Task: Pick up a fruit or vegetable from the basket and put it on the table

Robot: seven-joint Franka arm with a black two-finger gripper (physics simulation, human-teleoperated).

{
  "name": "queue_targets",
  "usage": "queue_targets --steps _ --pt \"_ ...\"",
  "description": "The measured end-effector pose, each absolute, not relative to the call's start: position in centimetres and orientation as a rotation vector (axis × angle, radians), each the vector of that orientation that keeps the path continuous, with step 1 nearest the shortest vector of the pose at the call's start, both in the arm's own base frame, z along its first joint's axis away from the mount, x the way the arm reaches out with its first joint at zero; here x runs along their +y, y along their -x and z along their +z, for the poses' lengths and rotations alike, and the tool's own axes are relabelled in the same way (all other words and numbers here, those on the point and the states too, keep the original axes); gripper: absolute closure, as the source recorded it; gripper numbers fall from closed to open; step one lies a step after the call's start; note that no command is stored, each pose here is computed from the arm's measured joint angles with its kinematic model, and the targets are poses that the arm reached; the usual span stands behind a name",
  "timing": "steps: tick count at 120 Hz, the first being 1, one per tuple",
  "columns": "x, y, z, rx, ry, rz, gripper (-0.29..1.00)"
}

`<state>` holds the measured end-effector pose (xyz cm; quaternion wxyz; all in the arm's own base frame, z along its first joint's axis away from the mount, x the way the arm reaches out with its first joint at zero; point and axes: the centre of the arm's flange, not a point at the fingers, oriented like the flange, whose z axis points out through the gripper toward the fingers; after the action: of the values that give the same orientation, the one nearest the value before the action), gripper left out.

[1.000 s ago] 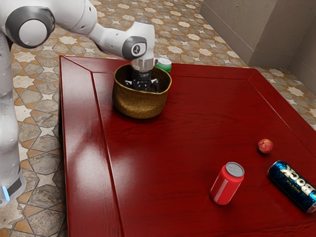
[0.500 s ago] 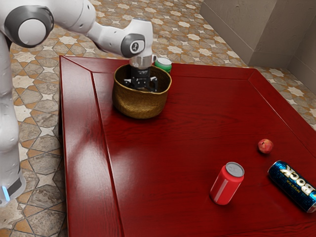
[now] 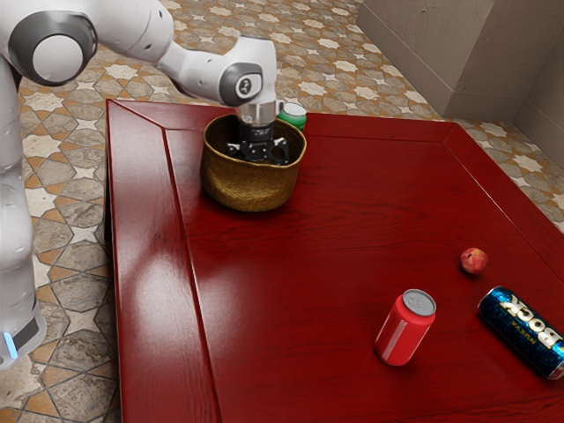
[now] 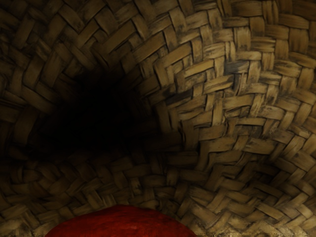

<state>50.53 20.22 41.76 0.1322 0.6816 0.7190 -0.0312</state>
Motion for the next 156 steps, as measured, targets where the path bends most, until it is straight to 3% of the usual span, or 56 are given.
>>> queue_targets --steps 5,22,39,69,101,123,137,156 --pt "20.1 -50.6 41.7 2.084 -1.977 -0.091 0.02" --pt "19.6 -50.9 41.6 2.077 -1.982 -0.093 0.27" --pt "19.8 -50.8 41.6 2.083 -1.977 -0.087 0.34" --pt "19.3 -50.1 46.0 2.036 -1.970 0.015 0.32" --pt "18.9 -45.4 58.6 1.923 -1.943 0.327 0.31" --pt "5.2 -49.8 66.2 1.617 -2.131 0.469 0.33" --pt "-1.2 -55.4 70.0 1.465 -2.163 0.513 0.32" --pt "-0.7 -56.8 69.6 1.565 -2.067 0.414 0.10"
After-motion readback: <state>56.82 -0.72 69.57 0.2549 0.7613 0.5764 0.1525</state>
